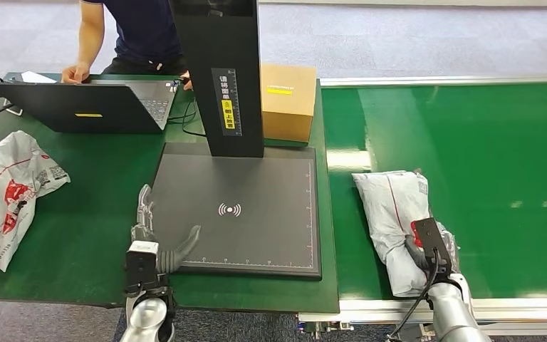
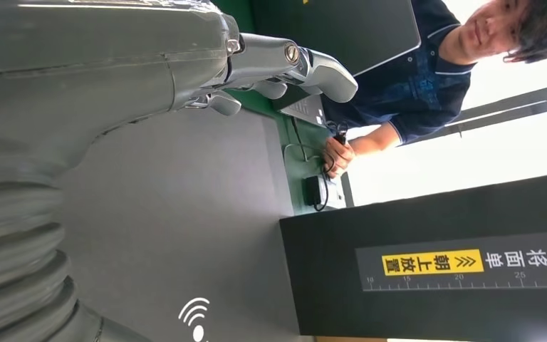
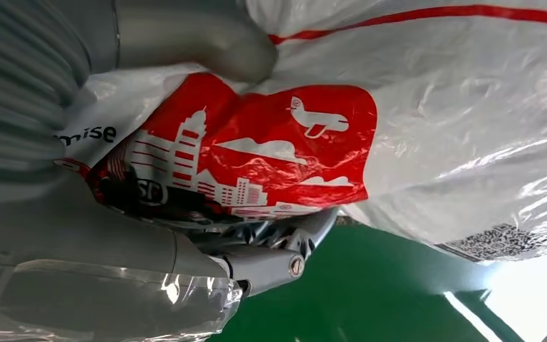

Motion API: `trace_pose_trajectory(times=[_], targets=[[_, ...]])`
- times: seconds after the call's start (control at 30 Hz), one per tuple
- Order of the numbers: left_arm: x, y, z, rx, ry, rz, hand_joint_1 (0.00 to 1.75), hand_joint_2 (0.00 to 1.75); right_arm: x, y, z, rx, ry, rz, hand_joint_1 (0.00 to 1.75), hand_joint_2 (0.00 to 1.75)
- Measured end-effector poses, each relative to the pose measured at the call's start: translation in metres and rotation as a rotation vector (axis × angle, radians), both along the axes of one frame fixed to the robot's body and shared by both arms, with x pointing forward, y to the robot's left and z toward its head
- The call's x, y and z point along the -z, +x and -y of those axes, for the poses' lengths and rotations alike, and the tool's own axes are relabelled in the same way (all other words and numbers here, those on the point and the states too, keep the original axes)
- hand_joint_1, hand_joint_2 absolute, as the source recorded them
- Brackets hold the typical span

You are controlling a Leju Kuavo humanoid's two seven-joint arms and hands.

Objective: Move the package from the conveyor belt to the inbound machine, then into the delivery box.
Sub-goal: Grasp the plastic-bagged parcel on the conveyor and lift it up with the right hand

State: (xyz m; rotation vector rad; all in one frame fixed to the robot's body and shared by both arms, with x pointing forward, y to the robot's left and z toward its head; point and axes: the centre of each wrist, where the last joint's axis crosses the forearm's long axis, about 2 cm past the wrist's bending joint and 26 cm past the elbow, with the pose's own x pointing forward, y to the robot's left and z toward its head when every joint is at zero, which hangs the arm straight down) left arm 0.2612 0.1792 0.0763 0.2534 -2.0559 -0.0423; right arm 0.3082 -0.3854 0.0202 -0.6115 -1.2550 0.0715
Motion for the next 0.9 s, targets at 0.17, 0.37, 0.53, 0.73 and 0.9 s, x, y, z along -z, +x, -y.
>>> trace_pose_trajectory(times=[0.17,0.37,0.53,0.73,0.9], targets=[[0.000,-0.004,-0.001,-0.008,-0.002,0.000,0.00,1.75,-0.003,0.003,0.000,0.000,-0.013,0.020,1.71,1.75],[0.000,-0.008,-0.002,-0.021,-0.004,0.001,0.00,1.75,-0.004,0.004,-0.001,0.006,-0.054,0.079,1.73,1.75],[0.000,-0.010,-0.003,-0.027,-0.008,0.001,0.00,1.75,-0.011,0.004,-0.006,0.022,-0.075,0.186,1.73,1.75],[0.000,-0.010,-0.002,-0.027,-0.014,0.002,0.00,1.75,-0.033,0.005,-0.015,0.024,-0.104,0.357,1.72,1.75],[-0.003,-0.006,0.000,-0.021,-0.018,0.012,0.00,1.75,-0.061,0.002,-0.031,-0.009,-0.155,0.510,1.71,1.75]])
